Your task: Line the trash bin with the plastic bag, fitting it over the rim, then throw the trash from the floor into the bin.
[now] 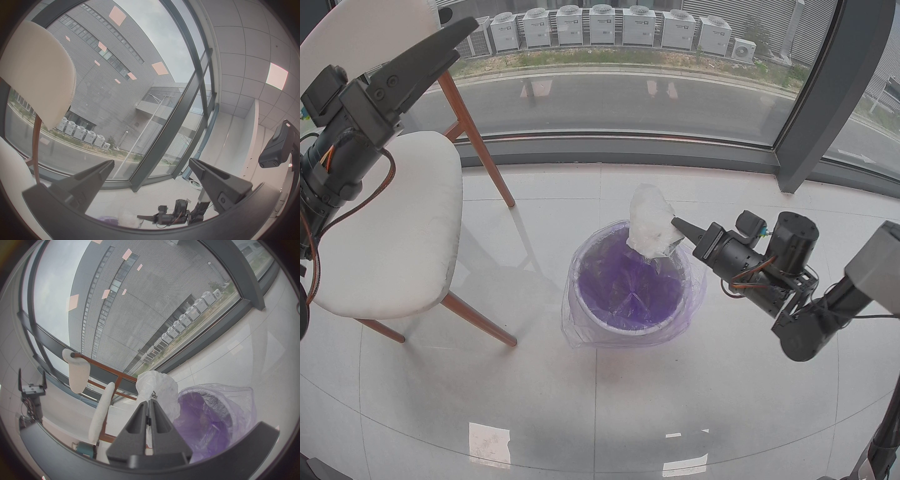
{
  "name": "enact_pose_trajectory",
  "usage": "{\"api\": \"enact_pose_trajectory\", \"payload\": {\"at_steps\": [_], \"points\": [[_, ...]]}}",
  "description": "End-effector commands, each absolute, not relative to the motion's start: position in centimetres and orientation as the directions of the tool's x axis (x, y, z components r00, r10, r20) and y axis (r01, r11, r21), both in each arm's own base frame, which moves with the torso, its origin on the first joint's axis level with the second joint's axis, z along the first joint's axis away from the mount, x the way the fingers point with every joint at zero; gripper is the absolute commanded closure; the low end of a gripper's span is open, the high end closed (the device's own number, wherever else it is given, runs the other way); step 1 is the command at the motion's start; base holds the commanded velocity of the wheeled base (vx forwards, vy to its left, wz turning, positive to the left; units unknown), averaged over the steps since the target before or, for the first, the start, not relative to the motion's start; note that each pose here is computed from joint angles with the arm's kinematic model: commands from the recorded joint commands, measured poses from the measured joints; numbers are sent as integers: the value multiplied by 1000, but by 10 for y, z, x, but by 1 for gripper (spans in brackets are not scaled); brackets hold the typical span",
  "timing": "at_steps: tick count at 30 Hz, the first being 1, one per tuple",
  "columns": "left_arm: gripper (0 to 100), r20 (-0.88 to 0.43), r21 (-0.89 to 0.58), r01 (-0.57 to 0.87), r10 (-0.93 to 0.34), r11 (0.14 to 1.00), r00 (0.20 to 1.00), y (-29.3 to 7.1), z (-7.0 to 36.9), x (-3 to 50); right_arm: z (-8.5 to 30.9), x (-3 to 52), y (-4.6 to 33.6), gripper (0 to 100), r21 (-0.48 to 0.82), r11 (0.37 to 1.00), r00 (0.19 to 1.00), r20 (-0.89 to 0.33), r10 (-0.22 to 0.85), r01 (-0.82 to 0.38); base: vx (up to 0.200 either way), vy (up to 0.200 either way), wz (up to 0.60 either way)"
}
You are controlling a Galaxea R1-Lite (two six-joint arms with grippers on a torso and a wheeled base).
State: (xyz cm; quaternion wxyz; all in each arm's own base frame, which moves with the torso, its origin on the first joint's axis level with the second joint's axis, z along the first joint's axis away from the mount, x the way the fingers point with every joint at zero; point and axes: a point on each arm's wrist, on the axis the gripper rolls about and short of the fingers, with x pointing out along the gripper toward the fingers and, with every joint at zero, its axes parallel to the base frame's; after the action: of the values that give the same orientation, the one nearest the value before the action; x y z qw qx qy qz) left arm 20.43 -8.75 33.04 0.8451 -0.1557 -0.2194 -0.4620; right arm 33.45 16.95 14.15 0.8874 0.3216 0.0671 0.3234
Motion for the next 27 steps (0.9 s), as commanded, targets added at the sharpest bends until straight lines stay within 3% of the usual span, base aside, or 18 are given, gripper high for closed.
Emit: {"api": "enact_pose_trajectory", "payload": {"at_steps": [1, 27], "points": [[0, 527, -51, 844, -704, 534, 477, -85, 335, 205, 81, 374, 191, 100, 596, 606, 786, 69, 614, -526, 0, 0, 0], [0, 519, -56, 841, -704, 538, 485, -84, 332, 205, 28, 382, 195, 100, 551, 666, 790, -20, 613, -503, 0, 0, 0]]}}
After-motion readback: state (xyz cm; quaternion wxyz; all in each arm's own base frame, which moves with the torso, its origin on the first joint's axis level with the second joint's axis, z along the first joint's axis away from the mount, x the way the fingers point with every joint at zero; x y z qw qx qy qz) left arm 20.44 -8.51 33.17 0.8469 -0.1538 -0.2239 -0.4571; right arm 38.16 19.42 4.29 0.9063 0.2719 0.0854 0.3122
